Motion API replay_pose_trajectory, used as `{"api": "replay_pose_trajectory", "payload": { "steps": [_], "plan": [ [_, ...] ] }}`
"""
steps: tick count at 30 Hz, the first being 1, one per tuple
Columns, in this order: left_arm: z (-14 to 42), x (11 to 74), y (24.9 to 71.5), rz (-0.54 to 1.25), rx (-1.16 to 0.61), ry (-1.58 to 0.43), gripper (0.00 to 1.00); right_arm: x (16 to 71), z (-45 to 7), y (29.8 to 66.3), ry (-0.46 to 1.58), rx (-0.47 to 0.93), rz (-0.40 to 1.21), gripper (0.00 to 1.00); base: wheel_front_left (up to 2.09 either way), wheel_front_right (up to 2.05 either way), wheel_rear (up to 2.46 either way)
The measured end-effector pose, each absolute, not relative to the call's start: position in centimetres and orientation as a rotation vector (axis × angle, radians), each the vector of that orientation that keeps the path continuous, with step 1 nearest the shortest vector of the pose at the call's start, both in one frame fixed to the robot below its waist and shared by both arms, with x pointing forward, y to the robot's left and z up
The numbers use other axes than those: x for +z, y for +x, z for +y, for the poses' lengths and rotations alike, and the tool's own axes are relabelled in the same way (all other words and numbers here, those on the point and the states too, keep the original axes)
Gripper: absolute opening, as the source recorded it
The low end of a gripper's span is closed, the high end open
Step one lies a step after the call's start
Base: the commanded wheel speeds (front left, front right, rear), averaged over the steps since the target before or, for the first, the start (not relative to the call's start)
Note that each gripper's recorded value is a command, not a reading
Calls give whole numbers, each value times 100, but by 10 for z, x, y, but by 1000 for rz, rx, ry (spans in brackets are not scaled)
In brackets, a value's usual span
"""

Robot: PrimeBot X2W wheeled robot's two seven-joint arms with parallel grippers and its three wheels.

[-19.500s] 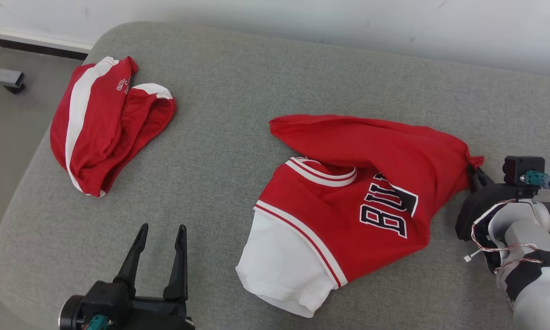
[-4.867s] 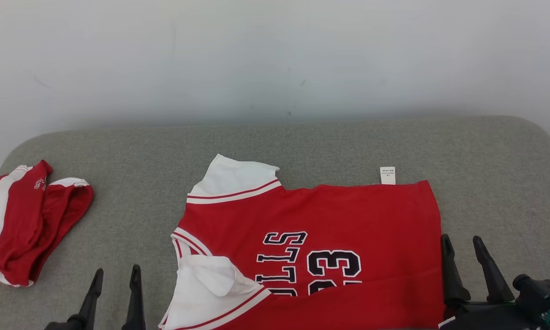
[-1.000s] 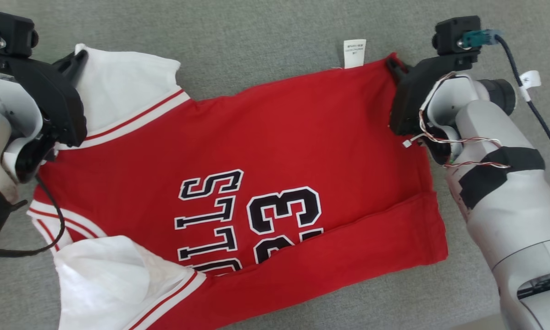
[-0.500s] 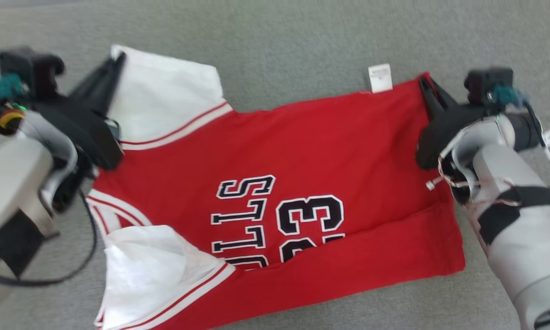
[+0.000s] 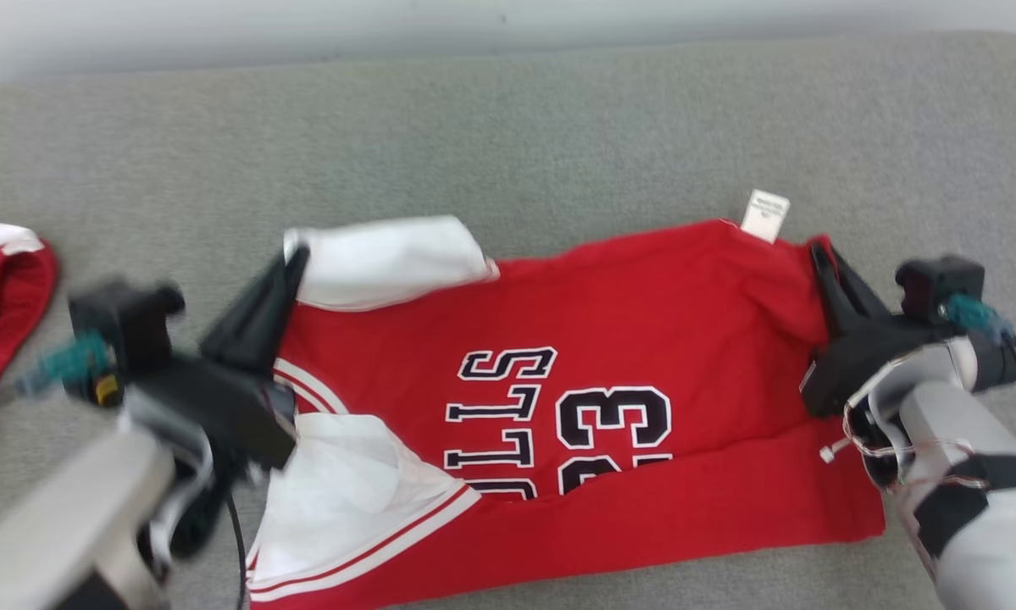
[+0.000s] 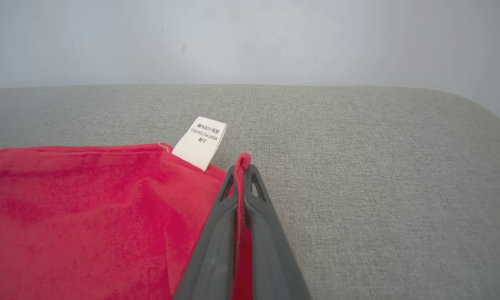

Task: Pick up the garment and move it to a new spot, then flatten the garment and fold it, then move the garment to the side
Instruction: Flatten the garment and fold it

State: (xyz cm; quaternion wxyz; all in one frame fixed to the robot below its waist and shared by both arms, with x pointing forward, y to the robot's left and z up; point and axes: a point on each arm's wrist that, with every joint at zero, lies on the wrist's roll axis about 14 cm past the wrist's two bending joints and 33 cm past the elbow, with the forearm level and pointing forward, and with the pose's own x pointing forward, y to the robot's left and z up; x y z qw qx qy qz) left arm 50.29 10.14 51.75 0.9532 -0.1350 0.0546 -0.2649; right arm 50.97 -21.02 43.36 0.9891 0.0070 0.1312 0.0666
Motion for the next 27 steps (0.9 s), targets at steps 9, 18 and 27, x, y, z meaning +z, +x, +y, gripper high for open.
{"api": "replay_pose_trajectory", "payload": {
  "steps": [9,18,27],
  "plan": [
    [115,504,450,116,-456,-322,0,454,-213,490,57,141,175,0,0,0,0],
    [123,489,421,133,-391,-371,0,457,-216,461,87,136,143,0,0,0,0],
    [131,479,407,125,-319,-388,100,457,-226,437,131,99,131,100,0,0,0]
  ]
}}
